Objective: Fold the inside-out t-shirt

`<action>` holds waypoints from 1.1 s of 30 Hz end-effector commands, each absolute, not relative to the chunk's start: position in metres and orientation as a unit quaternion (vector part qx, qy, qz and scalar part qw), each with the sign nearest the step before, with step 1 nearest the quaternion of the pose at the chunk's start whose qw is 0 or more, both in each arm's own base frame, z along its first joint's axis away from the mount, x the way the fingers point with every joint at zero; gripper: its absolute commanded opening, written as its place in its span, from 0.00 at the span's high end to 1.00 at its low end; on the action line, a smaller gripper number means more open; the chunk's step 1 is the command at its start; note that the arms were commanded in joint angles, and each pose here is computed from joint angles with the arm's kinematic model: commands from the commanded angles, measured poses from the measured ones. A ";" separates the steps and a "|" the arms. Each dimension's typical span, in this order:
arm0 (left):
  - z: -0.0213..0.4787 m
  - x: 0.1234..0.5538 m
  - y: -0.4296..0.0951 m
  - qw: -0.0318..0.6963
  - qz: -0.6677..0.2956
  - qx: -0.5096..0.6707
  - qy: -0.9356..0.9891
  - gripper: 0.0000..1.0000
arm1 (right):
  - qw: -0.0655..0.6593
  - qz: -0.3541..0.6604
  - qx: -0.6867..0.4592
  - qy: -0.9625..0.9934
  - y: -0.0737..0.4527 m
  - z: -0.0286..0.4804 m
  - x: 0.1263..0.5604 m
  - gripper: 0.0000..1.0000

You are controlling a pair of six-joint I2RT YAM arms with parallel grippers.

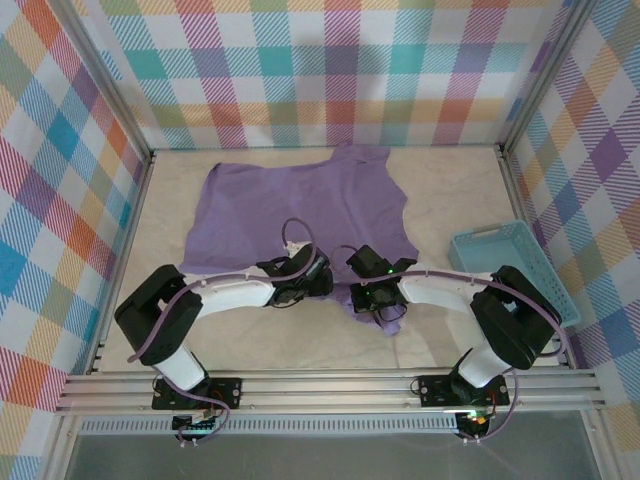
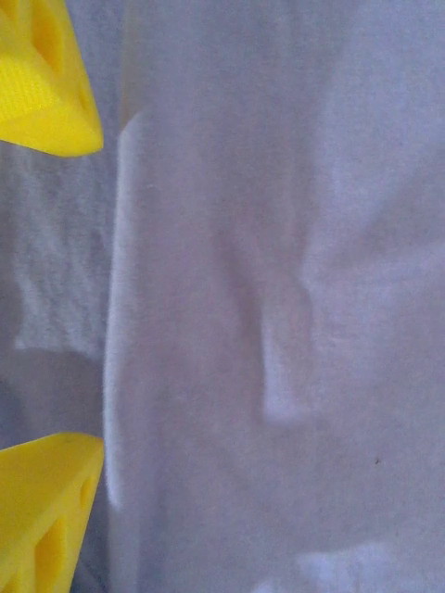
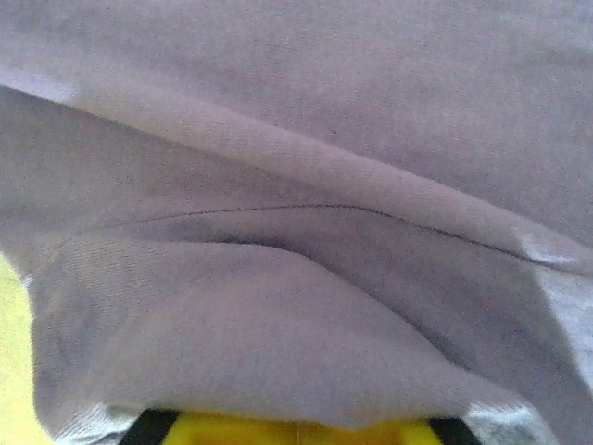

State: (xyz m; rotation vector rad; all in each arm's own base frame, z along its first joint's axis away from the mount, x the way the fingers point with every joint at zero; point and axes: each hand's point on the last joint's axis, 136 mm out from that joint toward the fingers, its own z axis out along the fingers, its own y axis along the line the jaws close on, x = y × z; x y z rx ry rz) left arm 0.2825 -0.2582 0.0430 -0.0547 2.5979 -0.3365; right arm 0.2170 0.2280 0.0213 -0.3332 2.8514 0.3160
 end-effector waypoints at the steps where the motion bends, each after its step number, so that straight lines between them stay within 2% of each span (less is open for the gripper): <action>1: 0.033 0.293 -0.252 0.240 -0.107 -0.022 0.965 0.23 | 0.130 0.114 -0.120 0.978 0.229 0.029 0.216 0.97; 3: 0.027 0.300 -0.250 0.234 -0.101 -0.029 0.967 0.23 | 0.132 0.119 -0.124 0.976 0.228 0.032 0.211 1.00; 17: -0.009 0.309 -0.237 0.192 -0.068 -0.076 0.976 0.23 | 0.141 0.124 -0.187 0.964 0.222 0.055 0.142 1.00; 24: -0.007 0.307 -0.237 0.191 -0.073 -0.076 0.976 0.23 | 0.117 0.158 -0.258 0.946 0.258 0.054 0.100 0.99; 25: -0.006 0.308 -0.237 0.192 -0.074 -0.078 0.975 0.23 | 0.114 0.159 -0.264 0.945 0.262 0.053 0.097 0.95; 26: -0.006 0.307 -0.237 0.192 -0.075 -0.075 0.976 0.23 | 0.111 0.158 -0.267 0.944 0.265 0.053 0.096 0.86; 30: 0.002 0.302 -0.237 0.193 -0.083 -0.068 0.975 0.23 | 0.149 0.126 -0.242 0.950 0.249 0.068 0.113 0.68; 33: 0.020 0.292 -0.234 0.211 -0.058 -0.040 0.975 0.22 | 0.171 0.097 -0.187 0.962 0.217 0.077 0.132 0.62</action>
